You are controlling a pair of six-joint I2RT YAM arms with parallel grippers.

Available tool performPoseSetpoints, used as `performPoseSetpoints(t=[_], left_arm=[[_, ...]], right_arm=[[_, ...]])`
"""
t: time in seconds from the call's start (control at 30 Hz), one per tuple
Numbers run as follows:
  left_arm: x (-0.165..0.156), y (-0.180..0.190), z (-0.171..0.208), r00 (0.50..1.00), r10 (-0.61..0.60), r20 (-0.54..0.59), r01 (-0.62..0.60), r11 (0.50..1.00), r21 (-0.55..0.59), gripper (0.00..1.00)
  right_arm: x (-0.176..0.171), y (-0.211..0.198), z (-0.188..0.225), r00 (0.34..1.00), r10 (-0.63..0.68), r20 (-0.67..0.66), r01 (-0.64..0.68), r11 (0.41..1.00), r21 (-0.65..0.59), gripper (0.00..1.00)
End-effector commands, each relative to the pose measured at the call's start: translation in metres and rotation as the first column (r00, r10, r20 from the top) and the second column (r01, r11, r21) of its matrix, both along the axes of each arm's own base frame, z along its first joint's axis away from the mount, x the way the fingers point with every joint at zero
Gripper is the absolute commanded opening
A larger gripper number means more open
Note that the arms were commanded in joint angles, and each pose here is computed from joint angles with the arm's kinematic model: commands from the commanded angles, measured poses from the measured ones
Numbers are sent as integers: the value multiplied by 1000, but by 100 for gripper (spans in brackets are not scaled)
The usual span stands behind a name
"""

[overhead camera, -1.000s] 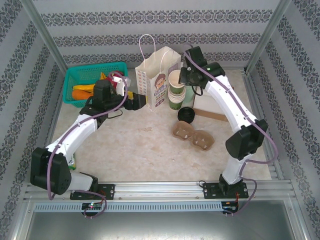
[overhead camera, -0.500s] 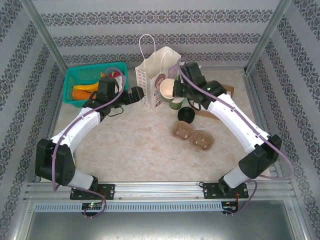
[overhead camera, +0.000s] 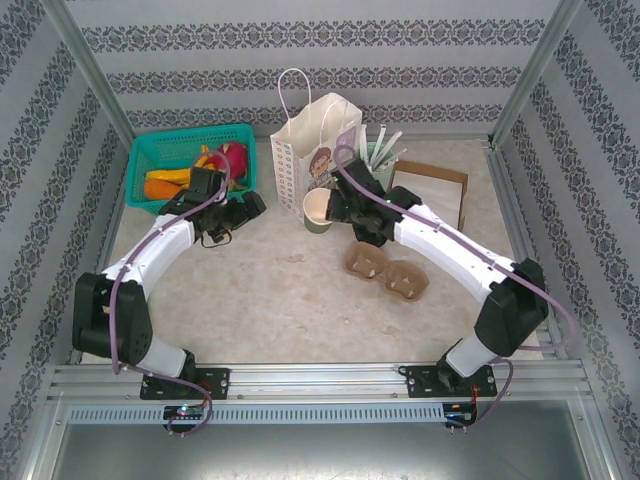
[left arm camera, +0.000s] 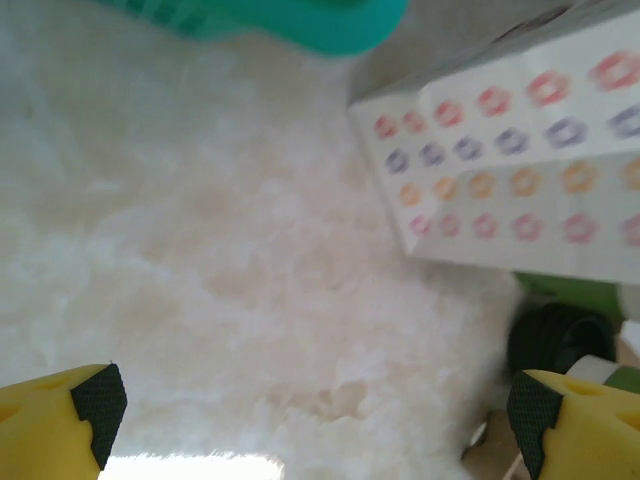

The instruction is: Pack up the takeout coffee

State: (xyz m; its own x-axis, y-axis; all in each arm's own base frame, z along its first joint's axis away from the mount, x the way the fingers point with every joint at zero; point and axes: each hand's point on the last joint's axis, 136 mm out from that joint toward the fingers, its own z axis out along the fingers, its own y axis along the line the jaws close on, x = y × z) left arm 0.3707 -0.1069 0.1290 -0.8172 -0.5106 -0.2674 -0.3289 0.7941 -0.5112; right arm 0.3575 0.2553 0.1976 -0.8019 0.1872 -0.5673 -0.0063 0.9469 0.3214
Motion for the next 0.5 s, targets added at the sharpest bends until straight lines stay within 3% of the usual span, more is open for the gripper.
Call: performPoseSetpoints(t=[0.0,0.13,0.47], left_arm=[[-29,-2,-25,977,7,-213,1,999,39,100],[-35,-20,-40,956,-47,-288,66,996,56,100],[-38,-36,-59,938,-32,-345,63,995,79,100]], right_arm=[[5,7,-21,999,-33,-28,32,999,-37,0],[5,17,-36,999,-2,-40,-2,995,-101,0],[6,28,-64,995,22,-98,-34,993,-117,2]])
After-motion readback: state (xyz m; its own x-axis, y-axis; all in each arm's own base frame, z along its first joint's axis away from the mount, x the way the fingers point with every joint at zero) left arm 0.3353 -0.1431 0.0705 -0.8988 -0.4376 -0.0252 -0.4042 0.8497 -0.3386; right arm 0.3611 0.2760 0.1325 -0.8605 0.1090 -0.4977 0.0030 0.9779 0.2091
